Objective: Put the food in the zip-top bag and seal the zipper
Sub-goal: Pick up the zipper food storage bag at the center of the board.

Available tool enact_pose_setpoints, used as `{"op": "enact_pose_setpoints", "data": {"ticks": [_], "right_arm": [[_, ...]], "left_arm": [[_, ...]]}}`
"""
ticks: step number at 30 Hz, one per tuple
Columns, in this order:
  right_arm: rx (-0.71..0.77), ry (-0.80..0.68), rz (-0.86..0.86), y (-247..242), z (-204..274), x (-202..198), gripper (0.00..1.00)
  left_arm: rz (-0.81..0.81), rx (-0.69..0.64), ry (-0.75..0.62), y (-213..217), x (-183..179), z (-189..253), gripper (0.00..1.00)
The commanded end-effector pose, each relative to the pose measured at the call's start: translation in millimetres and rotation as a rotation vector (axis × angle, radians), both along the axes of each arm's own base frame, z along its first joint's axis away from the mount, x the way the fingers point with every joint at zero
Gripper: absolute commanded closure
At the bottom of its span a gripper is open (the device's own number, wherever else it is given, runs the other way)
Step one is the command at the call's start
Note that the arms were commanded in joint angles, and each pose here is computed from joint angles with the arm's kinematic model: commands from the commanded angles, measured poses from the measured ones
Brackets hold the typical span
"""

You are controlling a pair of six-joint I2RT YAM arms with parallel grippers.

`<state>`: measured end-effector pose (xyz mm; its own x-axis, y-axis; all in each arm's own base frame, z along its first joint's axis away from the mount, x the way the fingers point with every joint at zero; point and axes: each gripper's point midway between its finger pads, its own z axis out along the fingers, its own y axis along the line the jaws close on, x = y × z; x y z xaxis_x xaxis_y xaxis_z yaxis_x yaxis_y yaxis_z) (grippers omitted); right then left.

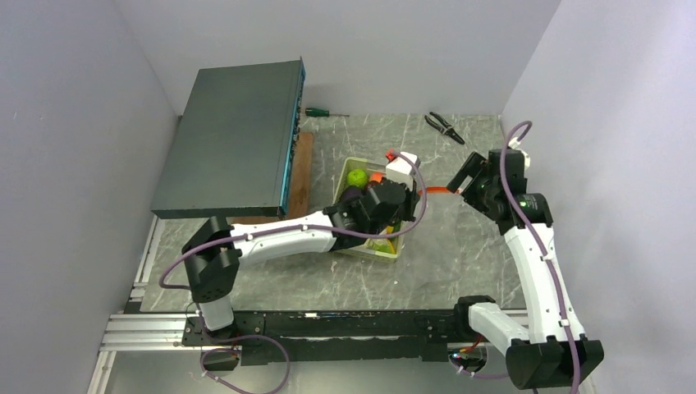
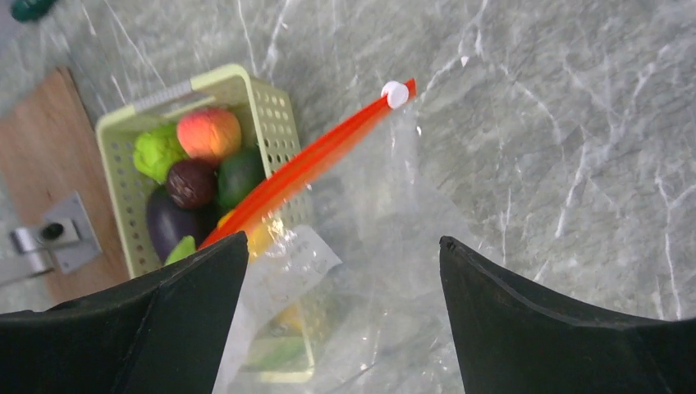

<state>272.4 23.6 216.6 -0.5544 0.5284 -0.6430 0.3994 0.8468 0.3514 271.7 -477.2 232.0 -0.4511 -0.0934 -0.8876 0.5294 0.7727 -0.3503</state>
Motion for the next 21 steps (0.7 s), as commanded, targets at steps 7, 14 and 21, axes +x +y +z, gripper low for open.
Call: {"op": "enact_pose_setpoints", "data": {"ticks": [7,14,21], "right_arm": [[0.142,0.048,-0.103,4,31,-9,0.28],[0.215,0.005,-0.102,13,27,-16,0.29],[0.178,-0.019,-0.141,3,37,-22,0.32]], "left_arm": [[-0.075,-0.162,-0.369,-21,-36,87,1.00],[-0.079,-0.184,-0.433,-21,-49,97,1.00],[-0.071,-0.185,-0.435,-12,-52,93,1.00]]}}
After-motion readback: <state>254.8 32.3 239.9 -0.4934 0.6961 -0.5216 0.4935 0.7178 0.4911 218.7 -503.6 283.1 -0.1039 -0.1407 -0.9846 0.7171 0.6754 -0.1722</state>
